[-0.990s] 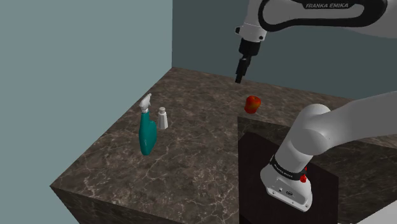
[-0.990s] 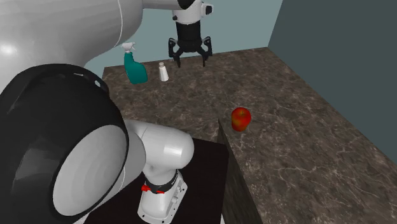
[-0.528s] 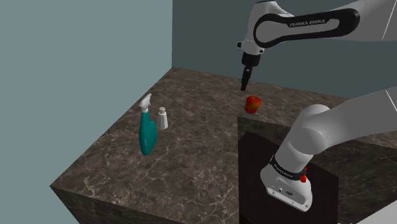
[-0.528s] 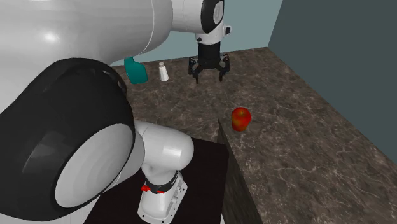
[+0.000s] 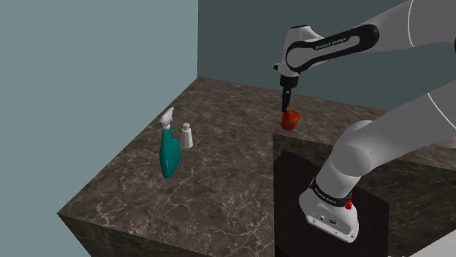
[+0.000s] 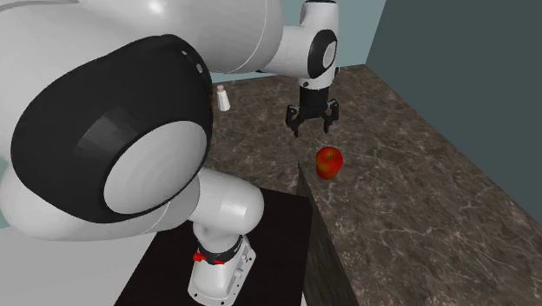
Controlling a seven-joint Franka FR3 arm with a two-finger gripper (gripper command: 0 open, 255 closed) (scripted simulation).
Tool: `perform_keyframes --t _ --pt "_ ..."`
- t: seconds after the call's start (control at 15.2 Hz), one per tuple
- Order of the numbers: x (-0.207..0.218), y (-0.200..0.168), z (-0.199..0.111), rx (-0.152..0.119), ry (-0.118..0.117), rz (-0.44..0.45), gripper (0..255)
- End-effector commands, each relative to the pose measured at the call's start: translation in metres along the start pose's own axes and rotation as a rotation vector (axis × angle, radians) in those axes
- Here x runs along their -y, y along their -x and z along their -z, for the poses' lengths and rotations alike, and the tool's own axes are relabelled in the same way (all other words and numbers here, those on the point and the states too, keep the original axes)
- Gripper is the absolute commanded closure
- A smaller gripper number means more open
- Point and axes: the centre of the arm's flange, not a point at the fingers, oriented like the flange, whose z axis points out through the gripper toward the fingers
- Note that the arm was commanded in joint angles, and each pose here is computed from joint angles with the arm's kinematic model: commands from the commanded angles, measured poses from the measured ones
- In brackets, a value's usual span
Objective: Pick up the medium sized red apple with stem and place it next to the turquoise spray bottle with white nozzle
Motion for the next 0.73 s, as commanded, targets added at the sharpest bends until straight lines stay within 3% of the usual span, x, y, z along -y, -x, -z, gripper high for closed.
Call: perform_keyframes --t 0.0,0.2,0.66 --pt "-0.018 0.002 -0.016 0.017 0.003 0.024 0" --pt "-0.046 0.006 -0.043 0.044 0.006 0.056 0" --pt "-0.047 0.008 -0.075 0.044 0.006 0.057 0"
